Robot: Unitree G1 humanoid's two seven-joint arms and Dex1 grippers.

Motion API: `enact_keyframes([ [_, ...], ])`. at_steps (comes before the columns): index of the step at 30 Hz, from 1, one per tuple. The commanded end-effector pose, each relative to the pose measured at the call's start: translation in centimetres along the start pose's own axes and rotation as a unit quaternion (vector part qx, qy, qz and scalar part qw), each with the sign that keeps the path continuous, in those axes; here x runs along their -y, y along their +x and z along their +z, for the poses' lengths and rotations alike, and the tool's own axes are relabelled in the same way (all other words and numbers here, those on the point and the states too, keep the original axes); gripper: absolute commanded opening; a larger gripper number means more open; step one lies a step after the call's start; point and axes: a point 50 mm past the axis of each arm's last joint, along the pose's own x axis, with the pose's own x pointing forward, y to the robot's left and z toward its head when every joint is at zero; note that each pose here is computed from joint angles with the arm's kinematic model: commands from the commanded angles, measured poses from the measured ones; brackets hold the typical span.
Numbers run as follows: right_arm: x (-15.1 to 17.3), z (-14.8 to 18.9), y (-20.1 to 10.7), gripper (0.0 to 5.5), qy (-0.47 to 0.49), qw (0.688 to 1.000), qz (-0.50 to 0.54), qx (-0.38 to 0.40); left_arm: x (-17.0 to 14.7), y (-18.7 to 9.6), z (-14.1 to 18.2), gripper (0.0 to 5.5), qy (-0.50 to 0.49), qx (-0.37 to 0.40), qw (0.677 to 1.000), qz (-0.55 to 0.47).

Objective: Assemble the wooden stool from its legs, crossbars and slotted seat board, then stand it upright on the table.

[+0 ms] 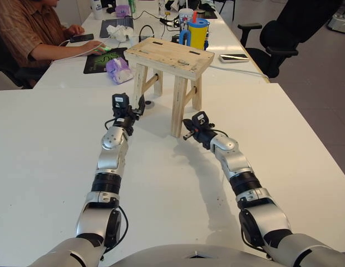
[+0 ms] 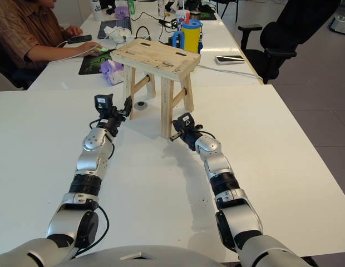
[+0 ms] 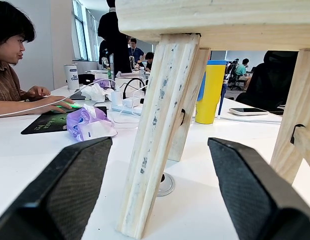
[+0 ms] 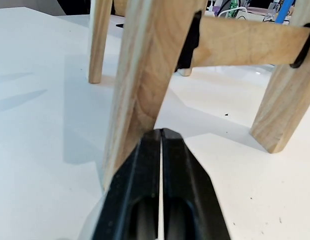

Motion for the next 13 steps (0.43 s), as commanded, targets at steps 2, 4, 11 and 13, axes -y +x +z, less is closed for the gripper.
enact_keyframes([
  [2,-0.11,-0.03,0.24,0.0,0.008,1.0,-0.015,-0.003,0.33,0.03,0.1,3.56,-0.003,0.0,1.0,-0.007],
  [4,0.17,-0.1,0.18,0.0,0.01,1.0,-0.024,-0.004,0.38,0.03,0.1,3.56,-0.002,0.001,1.0,-0.008],
  [11,0.58,-0.02,0.13,0.0,0.017,0.999,-0.036,-0.001,0.53,0.0,0.09,3.56,-0.001,-0.001,1.0,-0.012],
  [13,0.6,-0.01,0.13,0.0,0.018,0.999,-0.037,-0.001,0.54,0.01,0.12,3.56,0.0,0.0,1.0,-0.013],
])
